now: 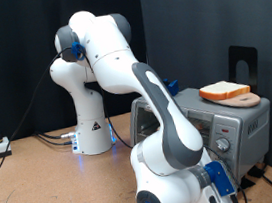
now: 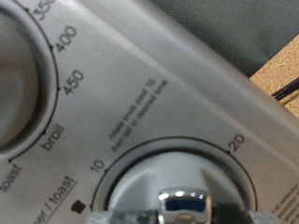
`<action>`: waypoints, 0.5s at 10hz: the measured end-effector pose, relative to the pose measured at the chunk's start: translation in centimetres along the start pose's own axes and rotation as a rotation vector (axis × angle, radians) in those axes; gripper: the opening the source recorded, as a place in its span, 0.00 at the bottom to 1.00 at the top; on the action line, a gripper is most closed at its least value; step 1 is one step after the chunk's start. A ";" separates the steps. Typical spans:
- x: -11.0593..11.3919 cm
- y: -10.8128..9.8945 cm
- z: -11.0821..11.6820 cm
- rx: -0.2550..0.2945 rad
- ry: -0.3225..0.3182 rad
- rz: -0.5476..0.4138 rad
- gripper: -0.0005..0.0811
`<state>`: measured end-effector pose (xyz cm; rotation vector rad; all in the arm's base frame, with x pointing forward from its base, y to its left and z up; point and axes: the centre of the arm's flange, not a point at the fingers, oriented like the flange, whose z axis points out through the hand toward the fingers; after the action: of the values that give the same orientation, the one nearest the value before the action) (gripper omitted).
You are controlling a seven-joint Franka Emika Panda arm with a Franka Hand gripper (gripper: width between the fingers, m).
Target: Make a piece of toast with the oven
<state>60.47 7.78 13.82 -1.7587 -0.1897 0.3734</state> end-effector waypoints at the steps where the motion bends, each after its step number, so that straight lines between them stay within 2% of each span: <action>1: 0.0 -0.1 0.0 -0.004 0.003 -0.006 0.13; 5: -0.1 -0.1 0.0 -0.009 0.006 -0.007 0.13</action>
<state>60.43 7.77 13.96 -1.7670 -0.1935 0.3628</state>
